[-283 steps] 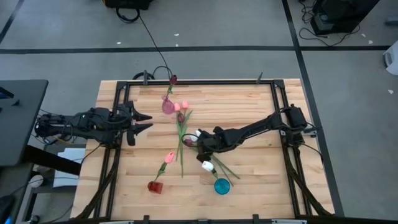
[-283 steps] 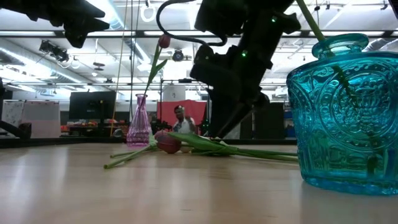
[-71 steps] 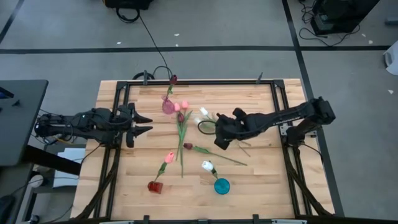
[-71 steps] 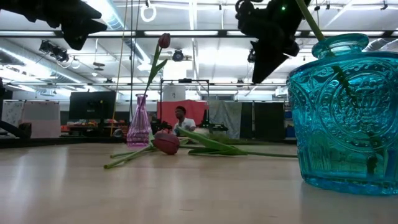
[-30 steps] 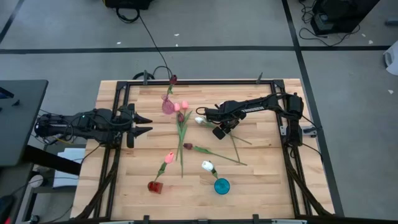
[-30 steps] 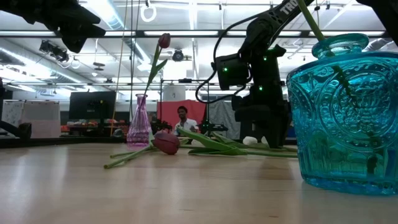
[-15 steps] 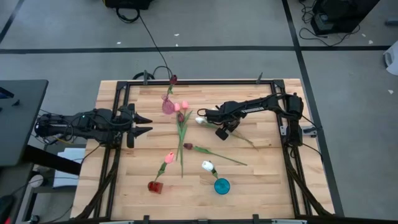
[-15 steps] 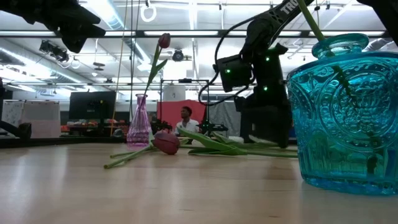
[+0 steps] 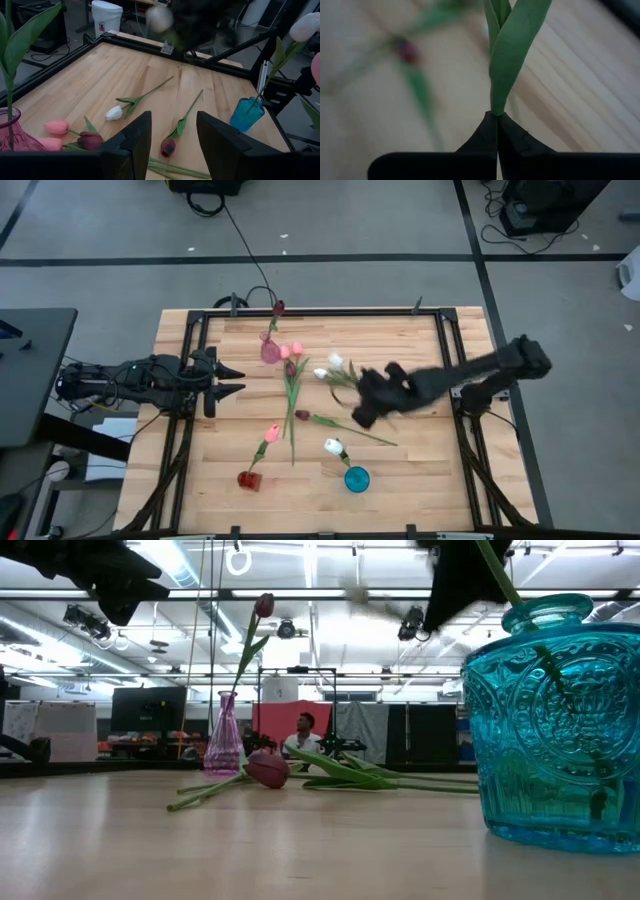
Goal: Sort flowers into vase by color
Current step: Put the right white flower into the blue vase
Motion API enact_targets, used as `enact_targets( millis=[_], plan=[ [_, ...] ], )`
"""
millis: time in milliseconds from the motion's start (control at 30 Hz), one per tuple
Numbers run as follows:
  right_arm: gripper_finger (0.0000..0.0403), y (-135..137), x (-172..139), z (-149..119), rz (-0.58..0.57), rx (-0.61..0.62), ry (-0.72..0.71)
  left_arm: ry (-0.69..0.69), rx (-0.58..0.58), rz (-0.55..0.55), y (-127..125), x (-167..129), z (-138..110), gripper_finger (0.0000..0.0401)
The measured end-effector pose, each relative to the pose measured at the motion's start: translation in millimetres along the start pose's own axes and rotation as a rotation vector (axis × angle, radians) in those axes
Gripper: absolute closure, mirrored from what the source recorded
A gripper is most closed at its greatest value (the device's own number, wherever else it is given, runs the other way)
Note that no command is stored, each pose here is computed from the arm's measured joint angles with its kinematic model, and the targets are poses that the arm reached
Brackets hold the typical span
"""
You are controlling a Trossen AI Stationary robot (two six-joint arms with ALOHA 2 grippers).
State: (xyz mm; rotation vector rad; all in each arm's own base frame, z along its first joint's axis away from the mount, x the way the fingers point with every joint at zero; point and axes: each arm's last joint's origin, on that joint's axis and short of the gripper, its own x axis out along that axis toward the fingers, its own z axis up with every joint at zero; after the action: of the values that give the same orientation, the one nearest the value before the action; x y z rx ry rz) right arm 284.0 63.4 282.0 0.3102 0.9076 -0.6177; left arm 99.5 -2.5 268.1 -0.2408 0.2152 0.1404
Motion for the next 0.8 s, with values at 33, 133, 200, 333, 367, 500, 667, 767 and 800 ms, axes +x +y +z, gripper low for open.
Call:
enact_targets(
  millis=[33,133,200,333,367,500,667,767,800],
  plan=[
    [0.0398,9.0,-12.1,-6.6,0.030,-0.011,-0.063,0.000,0.000,0.000,0.0,0.0,0.0,0.0238],
    [0.0397,31.9,-41.3,-28.1,0.091,-0.034,-0.231,0.000,0.000,0.000,0.0,-0.1,0.1,0.0238],
    [0.0397,44.3,-55.8,-41.3,0.127,-0.030,-0.321,0.000,0.000,0.000,0.0,0.0,0.0,0.0238],
    [0.0397,64.6,-74.4,-61.7,0.192,0.010,-0.455,0.000,0.000,0.000,0.0,0.0,0.0,0.0238],
    [0.0397,69.5,-77.1,-66.3,0.204,0.011,-0.479,-0.001,0.000,0.000,0.0,0.0,0.1,0.0238],
    [0.0397,84.0,-84.2,-79.6,0.249,0.029,-0.541,-0.001,0.007,0.000,0.0,-0.1,0.2,0.0238],
    [0.0396,96.5,-93.4,-91.4,0.279,0.064,-0.624,-0.003,0.008,0.000,-0.1,0.0,0.3,0.0238],
    [0.0396,101.8,-100.4,-95.3,0.309,0.079,-0.658,-0.003,0.008,0.002,0.0,0.0,0.3,0.0238],
    [0.0396,103.0,-101.9,-96.3,0.319,0.081,-0.660,-0.004,0.008,0.001,0.0,-0.1,0.4,0.0238]
  ],
)
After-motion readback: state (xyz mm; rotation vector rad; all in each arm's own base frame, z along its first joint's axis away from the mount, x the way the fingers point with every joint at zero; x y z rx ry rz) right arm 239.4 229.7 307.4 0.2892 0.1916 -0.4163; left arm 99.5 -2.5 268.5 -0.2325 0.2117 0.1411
